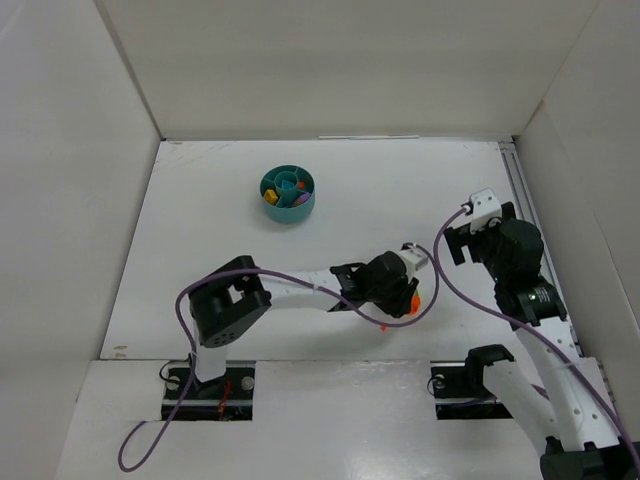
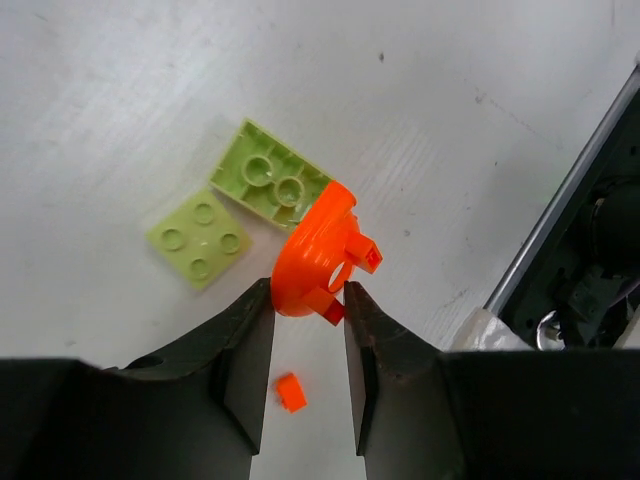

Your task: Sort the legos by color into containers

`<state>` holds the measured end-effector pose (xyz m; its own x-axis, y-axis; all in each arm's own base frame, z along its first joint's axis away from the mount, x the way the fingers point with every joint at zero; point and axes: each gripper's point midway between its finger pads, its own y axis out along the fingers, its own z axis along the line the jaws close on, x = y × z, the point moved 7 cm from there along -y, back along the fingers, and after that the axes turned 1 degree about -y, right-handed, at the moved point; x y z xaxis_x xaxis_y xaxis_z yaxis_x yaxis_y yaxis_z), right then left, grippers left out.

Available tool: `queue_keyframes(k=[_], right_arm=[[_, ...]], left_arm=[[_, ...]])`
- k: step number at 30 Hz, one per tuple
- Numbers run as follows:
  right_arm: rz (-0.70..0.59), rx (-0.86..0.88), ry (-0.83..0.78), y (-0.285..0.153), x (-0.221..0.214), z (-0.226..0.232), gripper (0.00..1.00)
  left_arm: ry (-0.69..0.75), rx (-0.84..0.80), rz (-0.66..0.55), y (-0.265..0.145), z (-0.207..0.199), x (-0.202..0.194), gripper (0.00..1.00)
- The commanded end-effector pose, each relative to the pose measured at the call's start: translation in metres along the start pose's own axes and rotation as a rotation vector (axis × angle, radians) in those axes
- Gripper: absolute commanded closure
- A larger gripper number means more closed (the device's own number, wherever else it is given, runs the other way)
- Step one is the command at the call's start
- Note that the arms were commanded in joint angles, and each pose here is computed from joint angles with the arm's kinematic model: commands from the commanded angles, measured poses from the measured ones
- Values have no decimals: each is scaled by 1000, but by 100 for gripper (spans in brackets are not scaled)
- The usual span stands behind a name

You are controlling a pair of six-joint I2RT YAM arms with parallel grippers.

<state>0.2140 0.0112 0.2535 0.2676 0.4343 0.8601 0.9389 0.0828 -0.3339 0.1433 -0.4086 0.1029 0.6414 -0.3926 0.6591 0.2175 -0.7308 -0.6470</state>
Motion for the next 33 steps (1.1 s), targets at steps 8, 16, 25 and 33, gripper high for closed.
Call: queue_keyframes(k=[8, 16, 25, 33], right_arm=[[-24, -93, 6, -6, 3, -11, 0], [56, -99, -11, 13, -4, -11, 0], [105, -133, -12, 18, -9, -16, 0], [121, -125, -14, 22, -11, -15, 0]], left_arm=[[-175, 374, -346, -108, 105, 115, 83], [-421, 756, -525, -157, 193, 184, 84], [-621, 1045, -496, -162, 255, 208, 84], [-627, 1119, -465, -154, 270, 208, 84]])
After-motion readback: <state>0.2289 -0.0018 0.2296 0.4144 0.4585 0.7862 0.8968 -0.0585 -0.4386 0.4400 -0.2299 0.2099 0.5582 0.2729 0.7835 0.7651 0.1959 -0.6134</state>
